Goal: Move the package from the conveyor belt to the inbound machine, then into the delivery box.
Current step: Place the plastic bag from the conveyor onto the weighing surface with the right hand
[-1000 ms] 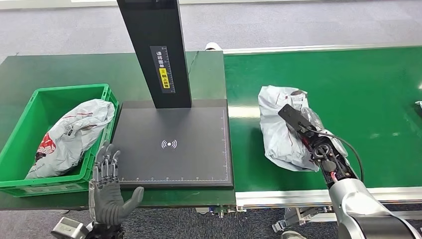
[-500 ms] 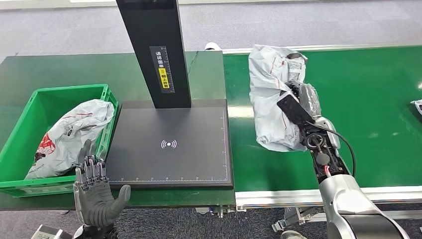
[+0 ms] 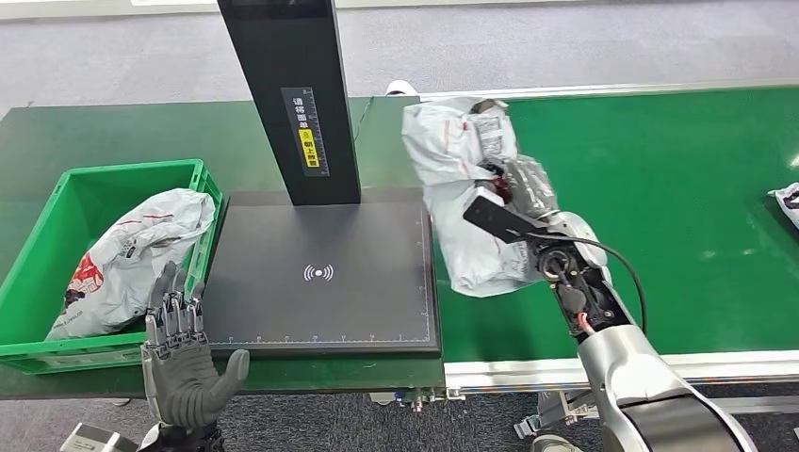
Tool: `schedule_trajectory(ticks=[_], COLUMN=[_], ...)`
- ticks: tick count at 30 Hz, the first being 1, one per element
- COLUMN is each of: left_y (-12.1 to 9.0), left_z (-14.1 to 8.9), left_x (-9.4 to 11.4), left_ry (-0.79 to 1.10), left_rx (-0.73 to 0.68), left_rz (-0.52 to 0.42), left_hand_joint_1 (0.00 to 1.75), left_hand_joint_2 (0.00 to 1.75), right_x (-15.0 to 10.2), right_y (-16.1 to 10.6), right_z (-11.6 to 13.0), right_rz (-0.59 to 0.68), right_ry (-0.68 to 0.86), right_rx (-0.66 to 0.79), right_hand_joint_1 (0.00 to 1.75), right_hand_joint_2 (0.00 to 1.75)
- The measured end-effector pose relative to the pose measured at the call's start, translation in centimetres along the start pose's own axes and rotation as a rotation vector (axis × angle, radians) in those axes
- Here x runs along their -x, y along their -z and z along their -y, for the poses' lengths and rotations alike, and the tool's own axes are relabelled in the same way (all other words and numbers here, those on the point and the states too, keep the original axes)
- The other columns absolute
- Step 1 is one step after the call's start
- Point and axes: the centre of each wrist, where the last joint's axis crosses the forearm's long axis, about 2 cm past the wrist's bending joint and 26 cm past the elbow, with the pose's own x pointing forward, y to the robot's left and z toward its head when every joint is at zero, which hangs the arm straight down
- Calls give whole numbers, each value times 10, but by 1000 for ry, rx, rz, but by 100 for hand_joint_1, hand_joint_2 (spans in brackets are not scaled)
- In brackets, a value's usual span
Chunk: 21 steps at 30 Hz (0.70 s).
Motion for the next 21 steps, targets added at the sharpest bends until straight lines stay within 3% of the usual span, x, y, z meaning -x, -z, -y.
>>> schedule_trajectory(ticks=[5,10,16,21], left_y=[2,11,21,23], left_z=[2,7,12,15], left_x=[2,3,8,12], left_ry=[-20,-55,-66,-77], left_rx=[13,32,72,96], left_rz=[0,15,19,7], left_hand_joint_1=[0,0,0,0], left_hand_joint_2=[175,175,175,175], right_x=[-52,-91,-107,-105], right_y=[34,41,23,9], right_z=[-34,-81,-128,-145], right_rz=[133,253,286,206], right_ry=[-10,-1,102,137], right_rx=[-214,-377,-458,-501], right_hand_joint_1=[175,175,175,175], right_hand_joint_2=[175,175,175,175])
